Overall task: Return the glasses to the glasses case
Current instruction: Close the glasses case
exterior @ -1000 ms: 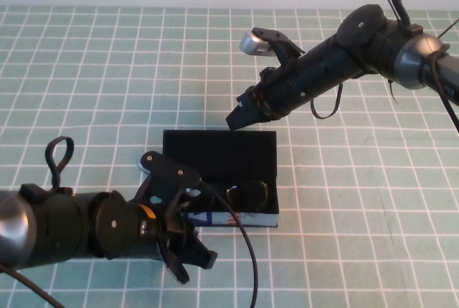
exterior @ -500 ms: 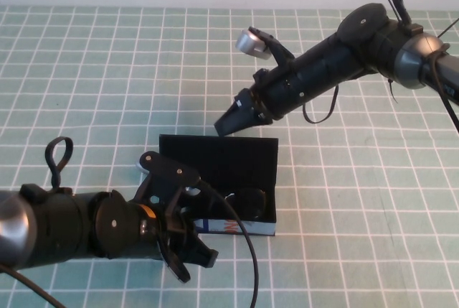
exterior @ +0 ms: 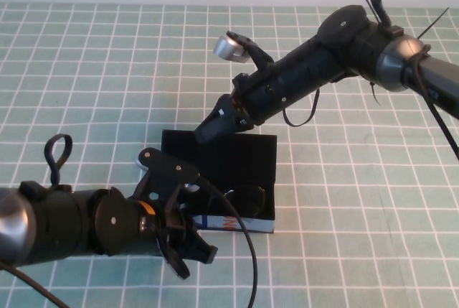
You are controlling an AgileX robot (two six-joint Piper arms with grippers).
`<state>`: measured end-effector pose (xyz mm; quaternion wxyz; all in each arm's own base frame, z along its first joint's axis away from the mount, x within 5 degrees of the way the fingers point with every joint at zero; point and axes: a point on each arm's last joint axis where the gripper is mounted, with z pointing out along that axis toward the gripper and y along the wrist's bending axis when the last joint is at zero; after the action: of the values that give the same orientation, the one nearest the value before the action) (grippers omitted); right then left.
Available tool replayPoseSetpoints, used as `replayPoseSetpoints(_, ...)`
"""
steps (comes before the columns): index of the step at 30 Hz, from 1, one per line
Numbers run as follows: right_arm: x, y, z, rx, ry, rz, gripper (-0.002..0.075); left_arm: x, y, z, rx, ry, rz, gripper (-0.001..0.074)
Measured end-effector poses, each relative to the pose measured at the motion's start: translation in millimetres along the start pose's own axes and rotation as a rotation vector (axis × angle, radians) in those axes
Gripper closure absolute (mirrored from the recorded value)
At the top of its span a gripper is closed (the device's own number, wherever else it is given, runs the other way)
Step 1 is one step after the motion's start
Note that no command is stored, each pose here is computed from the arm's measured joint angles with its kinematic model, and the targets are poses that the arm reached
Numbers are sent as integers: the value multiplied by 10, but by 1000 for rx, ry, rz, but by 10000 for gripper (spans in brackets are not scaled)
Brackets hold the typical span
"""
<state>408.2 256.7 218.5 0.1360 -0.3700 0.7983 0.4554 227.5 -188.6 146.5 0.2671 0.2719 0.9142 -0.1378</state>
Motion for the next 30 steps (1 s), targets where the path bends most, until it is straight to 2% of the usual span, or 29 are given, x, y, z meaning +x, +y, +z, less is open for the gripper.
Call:
replayPoseSetpoints(7, -128, -191, -126, 138, -165, 63, 738, 1, -1, 0, 1, 2, 0, 734)
replayPoseSetpoints(10, -94, -265, -122, 174, -147, 76, 737, 1, -1, 0, 1, 2, 0, 734)
replayPoseSetpoints(15, 59, -349, -38, 155, -22, 76, 738, 7, -3, 0, 4, 8, 0, 734)
replayPoseSetpoints(18, 114, -315, -26, 109, 35, 78, 738, 10, -5, 0, 5, 11, 0, 734)
replayPoseSetpoints(24, 67, -235, -35, 36, 10, 87, 738, 10, -5, 0, 5, 11, 0, 734)
replayPoseSetpoints(30, 33, -122, -26, 49, 27, 104, 738, 9, -4, 0, 4, 10, 0, 734)
